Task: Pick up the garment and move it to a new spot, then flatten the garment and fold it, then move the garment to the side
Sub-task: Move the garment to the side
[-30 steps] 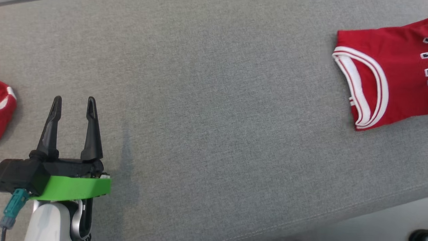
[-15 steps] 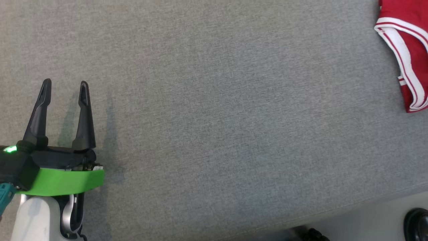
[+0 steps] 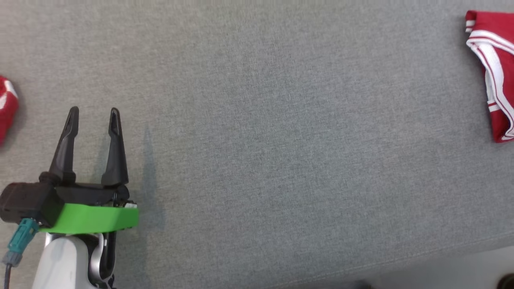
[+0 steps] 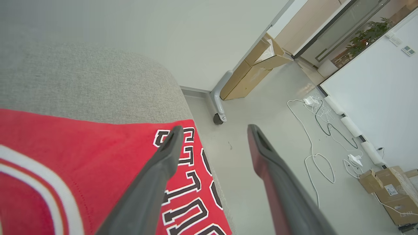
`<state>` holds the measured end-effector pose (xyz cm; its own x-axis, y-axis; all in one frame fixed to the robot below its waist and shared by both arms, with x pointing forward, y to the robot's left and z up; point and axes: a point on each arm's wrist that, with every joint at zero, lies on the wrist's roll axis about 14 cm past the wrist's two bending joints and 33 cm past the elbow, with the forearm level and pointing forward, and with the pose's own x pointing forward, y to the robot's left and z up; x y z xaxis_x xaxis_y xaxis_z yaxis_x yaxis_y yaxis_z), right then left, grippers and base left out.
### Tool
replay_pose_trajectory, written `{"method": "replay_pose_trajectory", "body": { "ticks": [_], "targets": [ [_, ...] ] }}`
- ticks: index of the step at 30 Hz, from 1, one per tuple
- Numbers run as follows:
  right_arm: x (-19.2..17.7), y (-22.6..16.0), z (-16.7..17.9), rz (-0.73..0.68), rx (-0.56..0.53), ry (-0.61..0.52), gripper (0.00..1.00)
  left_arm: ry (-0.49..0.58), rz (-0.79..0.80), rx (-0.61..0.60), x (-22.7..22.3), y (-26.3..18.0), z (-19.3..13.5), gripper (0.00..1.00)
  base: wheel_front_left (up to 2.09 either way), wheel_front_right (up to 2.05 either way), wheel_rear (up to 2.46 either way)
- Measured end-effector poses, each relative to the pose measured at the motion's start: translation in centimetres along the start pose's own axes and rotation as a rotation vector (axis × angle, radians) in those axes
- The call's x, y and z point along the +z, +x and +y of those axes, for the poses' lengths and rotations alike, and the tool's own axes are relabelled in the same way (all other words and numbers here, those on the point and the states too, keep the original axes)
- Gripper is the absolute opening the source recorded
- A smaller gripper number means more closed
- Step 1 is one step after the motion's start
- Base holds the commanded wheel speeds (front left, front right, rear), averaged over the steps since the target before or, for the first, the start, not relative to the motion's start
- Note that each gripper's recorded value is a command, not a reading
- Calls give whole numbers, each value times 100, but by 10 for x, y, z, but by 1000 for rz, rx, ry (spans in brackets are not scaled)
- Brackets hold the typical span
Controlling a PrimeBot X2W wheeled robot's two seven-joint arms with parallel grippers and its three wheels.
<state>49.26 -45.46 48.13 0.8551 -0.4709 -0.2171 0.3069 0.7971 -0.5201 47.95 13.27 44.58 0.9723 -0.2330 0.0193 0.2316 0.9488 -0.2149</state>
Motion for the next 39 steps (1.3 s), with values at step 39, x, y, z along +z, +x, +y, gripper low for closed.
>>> {"method": "replay_pose_trajectory", "body": {
  "ticks": [39],
  "targets": [
    [79, -224, 137, -411, 451, 476, 100, -22, -77, 183, 52, -127, 7, 100, 0, 0, 0]
  ]
}}
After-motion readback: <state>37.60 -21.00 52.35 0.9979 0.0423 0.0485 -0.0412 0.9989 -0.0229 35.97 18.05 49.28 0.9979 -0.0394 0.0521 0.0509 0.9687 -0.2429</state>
